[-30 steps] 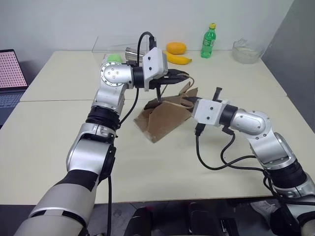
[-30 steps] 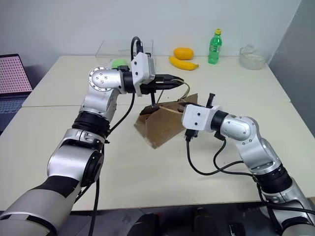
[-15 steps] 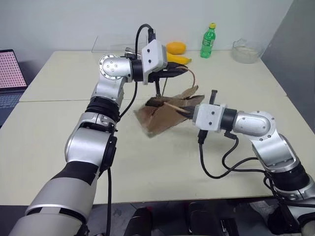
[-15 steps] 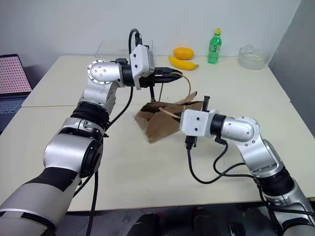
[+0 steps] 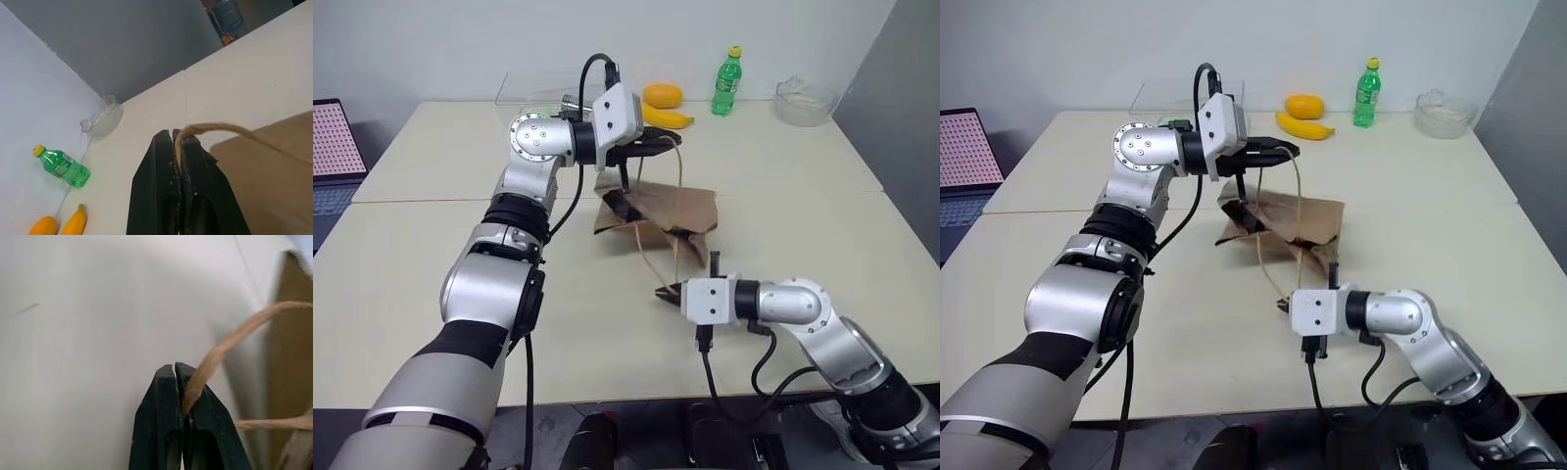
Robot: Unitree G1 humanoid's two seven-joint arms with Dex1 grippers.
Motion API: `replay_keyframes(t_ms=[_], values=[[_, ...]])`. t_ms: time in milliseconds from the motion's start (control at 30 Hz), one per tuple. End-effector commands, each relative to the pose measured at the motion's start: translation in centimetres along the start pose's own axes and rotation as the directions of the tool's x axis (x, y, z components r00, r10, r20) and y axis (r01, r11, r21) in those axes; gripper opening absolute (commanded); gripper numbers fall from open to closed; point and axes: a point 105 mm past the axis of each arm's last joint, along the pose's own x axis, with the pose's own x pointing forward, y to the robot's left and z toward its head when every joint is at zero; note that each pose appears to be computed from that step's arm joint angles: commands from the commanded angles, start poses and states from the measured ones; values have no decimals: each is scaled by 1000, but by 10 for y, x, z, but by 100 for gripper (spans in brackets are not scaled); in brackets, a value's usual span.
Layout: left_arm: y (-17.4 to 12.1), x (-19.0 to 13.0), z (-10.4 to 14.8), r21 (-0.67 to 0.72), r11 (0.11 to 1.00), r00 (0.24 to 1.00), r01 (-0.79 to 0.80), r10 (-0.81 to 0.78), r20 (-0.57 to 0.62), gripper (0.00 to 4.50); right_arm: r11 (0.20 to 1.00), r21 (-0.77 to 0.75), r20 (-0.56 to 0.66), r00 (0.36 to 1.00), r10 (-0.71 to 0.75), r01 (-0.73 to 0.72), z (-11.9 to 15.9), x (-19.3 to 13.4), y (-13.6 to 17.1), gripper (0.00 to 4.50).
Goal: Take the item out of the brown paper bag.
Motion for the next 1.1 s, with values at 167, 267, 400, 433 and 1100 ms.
replay_keyframes(t_ms=[167, 267, 400, 433, 1100], values=[[29, -2, 36, 59, 995, 993, -85, 80, 83, 0, 993, 64, -40, 994, 99, -96, -14, 5, 29, 3], [30, -2, 36, 59, 995, 993, -86, 81, 82, 0, 989, 74, -58, 989, 134, -129, -18, 5, 38, 3], [34, -1, 40, 61, 992, 991, -107, 101, 84, 0, 982, 88, -77, 982, 174, -167, -22, 6, 49, 3], [35, -1, 40, 61, 992, 991, -110, 105, 85, 0, 981, 88, -83, 980, 181, -173, -23, 5, 50, 3], [-2, -8, 47, -126, 986, 977, 105, -79, 197, 0, 956, 256, 51, 986, -161, 143, 28, -32, 5, 277]])
